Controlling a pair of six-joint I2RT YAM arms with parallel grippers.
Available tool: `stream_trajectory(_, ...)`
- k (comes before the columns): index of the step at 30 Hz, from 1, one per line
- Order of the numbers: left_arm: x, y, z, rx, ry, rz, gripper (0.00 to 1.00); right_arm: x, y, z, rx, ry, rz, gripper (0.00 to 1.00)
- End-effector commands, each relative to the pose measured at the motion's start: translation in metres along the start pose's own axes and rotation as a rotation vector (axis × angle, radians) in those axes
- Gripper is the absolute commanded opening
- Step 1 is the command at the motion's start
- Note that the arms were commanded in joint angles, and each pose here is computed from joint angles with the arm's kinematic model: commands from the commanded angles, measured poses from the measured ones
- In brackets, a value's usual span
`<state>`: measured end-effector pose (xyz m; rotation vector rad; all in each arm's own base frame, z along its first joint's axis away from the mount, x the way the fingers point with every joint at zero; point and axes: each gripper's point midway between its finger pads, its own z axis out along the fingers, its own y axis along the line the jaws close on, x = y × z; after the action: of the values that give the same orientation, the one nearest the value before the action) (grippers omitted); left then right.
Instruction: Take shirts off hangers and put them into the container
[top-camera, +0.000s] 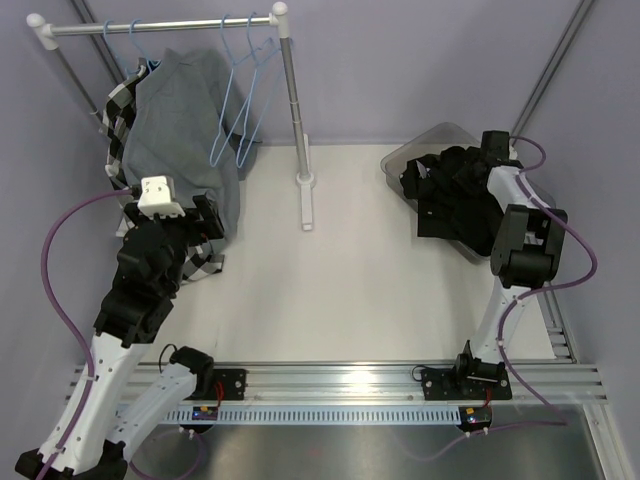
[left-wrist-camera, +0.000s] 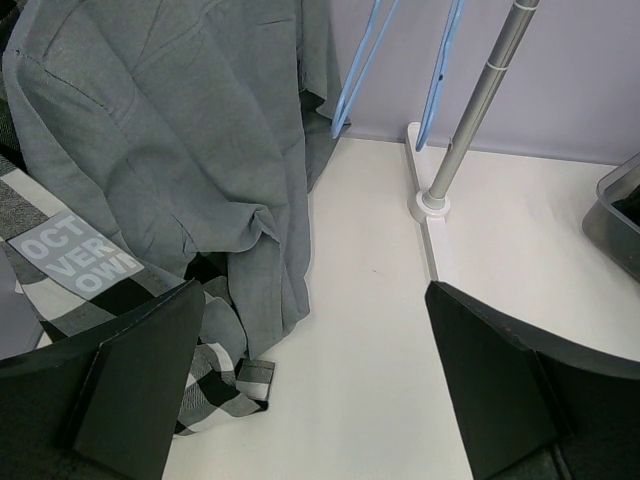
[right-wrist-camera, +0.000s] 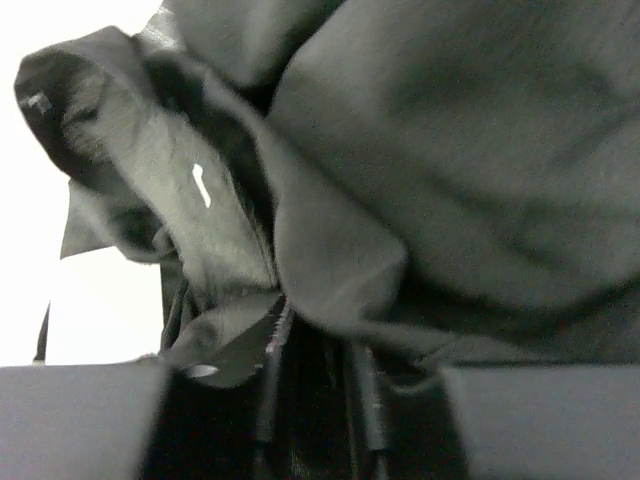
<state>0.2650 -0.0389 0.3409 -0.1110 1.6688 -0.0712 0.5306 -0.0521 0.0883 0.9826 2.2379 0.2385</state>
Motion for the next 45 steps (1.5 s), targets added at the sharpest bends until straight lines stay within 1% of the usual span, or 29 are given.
stream_trajectory(1,-0.015,-0.001,0.001,0.005,-0.059,-0.021,0.99,-0.034,0.029,-0.063,-0.139,-0.124,-0.105,0.38)
stream_trajectory(2,-0.015,-0.001,0.001,0.005,-0.059,-0.021,0.99,-0.038,0.036,-0.074,-0.167,-0.146,-0.126,0.42)
stream_trajectory(3,-0.015,-0.002,0.001,0.009,-0.058,-0.022,0.99,-0.044,0.044,-0.094,-0.197,-0.185,-0.152,0.45)
stream_trajectory(5,-0.015,-0.003,0.0,0.011,-0.059,-0.023,0.99,-0.051,0.053,-0.112,-0.22,-0.234,-0.218,0.5)
stream_trajectory(6,-0.015,-0.003,0.0,0.011,-0.058,-0.024,0.99,-0.051,0.062,-0.126,-0.244,-0.255,-0.246,0.55)
stream_trajectory(8,-0.016,-0.002,0.0,0.008,-0.06,-0.023,0.99,-0.049,0.069,-0.137,-0.262,-0.275,-0.297,0.56)
stream_trajectory(10,-0.015,-0.002,0.0,0.006,-0.058,-0.022,0.99,-0.042,0.08,-0.148,-0.288,-0.301,-0.348,0.6)
stream_trajectory(12,-0.015,-0.002,0.0,0.008,-0.058,-0.022,0.99,-0.036,0.086,-0.152,-0.296,-0.31,-0.388,0.61)
stream_trajectory(13,-0.015,-0.002,0.0,0.006,-0.058,-0.022,0.99,-0.026,0.096,-0.156,-0.324,-0.311,-0.442,0.61)
stream_trajectory(14,-0.016,-0.001,0.0,0.007,-0.06,-0.023,0.99,-0.021,0.1,-0.157,-0.35,-0.299,-0.471,0.62)
stream_trajectory(16,-0.015,-0.002,0.0,0.008,-0.06,-0.023,0.99,0.015,0.126,-0.162,-0.445,-0.237,-0.58,0.61)
stream_trajectory(20,-0.016,-0.001,0.0,0.007,-0.061,-0.023,0.99,0.055,0.14,-0.154,-0.504,-0.123,-0.655,0.61)
stream_trajectory(23,-0.016,-0.001,0.0,0.005,-0.061,-0.022,0.99,0.072,0.141,-0.138,-0.533,-0.064,-0.644,0.6)
stream_trajectory(26,-0.016,-0.001,0.0,0.006,-0.06,-0.021,0.99,0.084,0.139,-0.121,-0.522,0.011,-0.641,0.59)
stream_trajectory(28,-0.016,-0.001,0.0,0.004,-0.062,-0.022,0.99,0.087,0.138,-0.101,-0.486,0.05,-0.617,0.58)
stream_trajectory(32,-0.015,0.0,0.0,-0.003,-0.061,-0.018,0.99,0.078,0.129,-0.08,-0.405,0.06,-0.568,0.56)
stream_trajectory(36,-0.016,0.001,0.0,-0.006,-0.063,-0.018,0.99,0.052,0.104,-0.058,-0.345,0.06,-0.389,0.53)
stream_trajectory(38,-0.016,0.0,0.0,0.0,-0.061,-0.017,0.99,0.034,0.081,-0.048,-0.304,0.046,-0.321,0.53)
stream_trajectory(41,-0.017,-0.001,-0.001,0.005,-0.064,-0.02,0.99,0.03,0.058,-0.027,-0.227,0.073,-0.288,0.53)
stream_trajectory(45,-0.017,0.0,-0.001,0.001,-0.066,-0.021,0.99,0.041,0.04,-0.011,-0.161,0.137,-0.284,0.55)
